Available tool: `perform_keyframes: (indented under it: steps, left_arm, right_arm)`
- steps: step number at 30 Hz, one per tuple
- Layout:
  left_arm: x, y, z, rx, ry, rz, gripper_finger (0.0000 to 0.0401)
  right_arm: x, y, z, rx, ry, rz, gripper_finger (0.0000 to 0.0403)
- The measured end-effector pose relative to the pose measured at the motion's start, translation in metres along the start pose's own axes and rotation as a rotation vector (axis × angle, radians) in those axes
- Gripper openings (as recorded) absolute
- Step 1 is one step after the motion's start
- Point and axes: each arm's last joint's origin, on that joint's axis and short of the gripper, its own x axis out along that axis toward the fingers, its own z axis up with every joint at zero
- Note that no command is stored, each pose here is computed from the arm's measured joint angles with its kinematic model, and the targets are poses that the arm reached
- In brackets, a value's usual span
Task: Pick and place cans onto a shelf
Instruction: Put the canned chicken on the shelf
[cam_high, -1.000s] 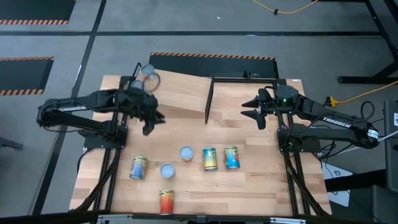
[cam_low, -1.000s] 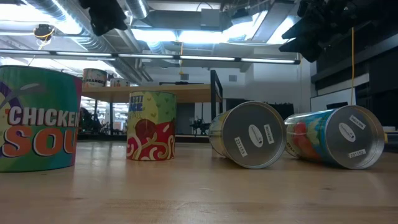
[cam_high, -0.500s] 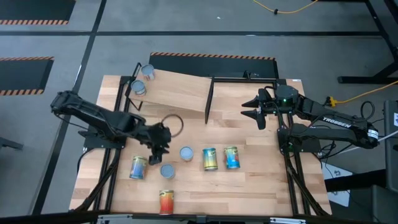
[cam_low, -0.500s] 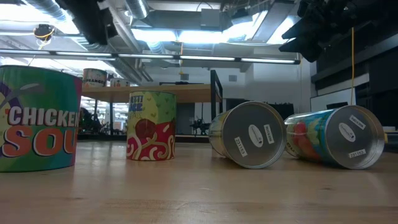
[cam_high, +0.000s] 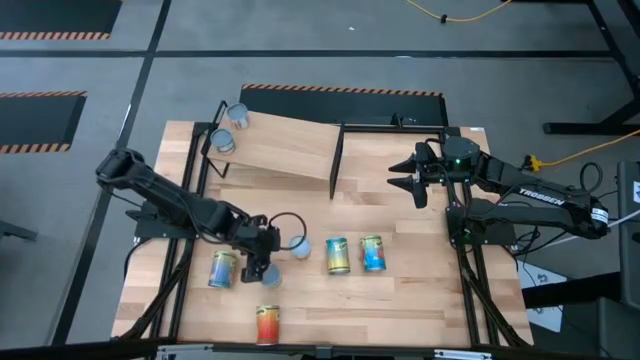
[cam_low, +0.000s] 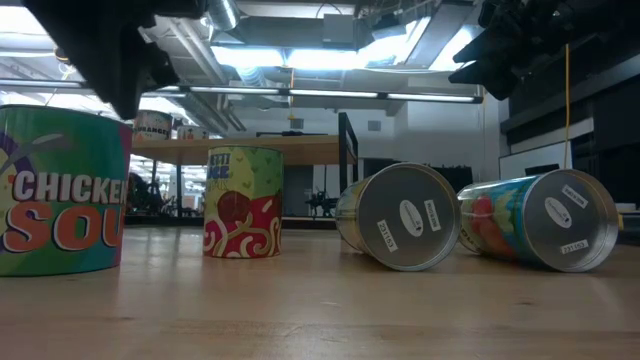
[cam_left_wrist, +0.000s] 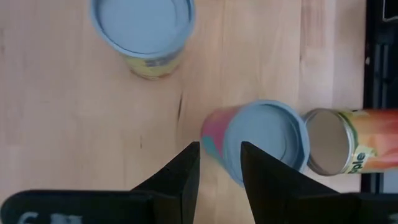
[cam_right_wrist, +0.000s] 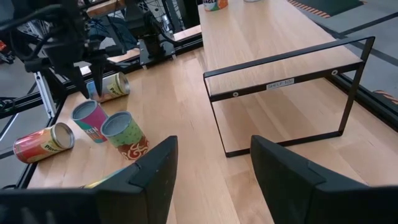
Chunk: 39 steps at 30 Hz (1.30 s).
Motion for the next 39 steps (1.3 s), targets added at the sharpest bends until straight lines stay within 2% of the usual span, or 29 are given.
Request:
perform_keyframes:
  steps: [5, 24, 32, 39]
  left_arm:
    - [0.008, -0.006, 0.0, -0.002, 0.009, -0.007, 0.0109]
    - [0.009, -0.008, 0.0, 0.0, -0.025, 0.022, 0.0109]
    - [0.031, -0.009, -0.002, 0.006, 0.048, 0.044, 0.0109]
    - [0.034, -0.009, -0.001, 0.006, 0.049, 0.051, 0.0109]
  right_arm:
    - [0.0, 0.0, 0.0, 0.0, 0.0, 0.0, 0.0207]
    - [0.0, 0.0, 0.0, 0.0, 0.0, 0.0, 0.0207]
    - [0.0, 0.0, 0.0, 0.001, 0.004, -0.001, 0.0207]
    - [0.0, 0.0, -0.001, 0.002, 0.007, -0.002, 0.0207]
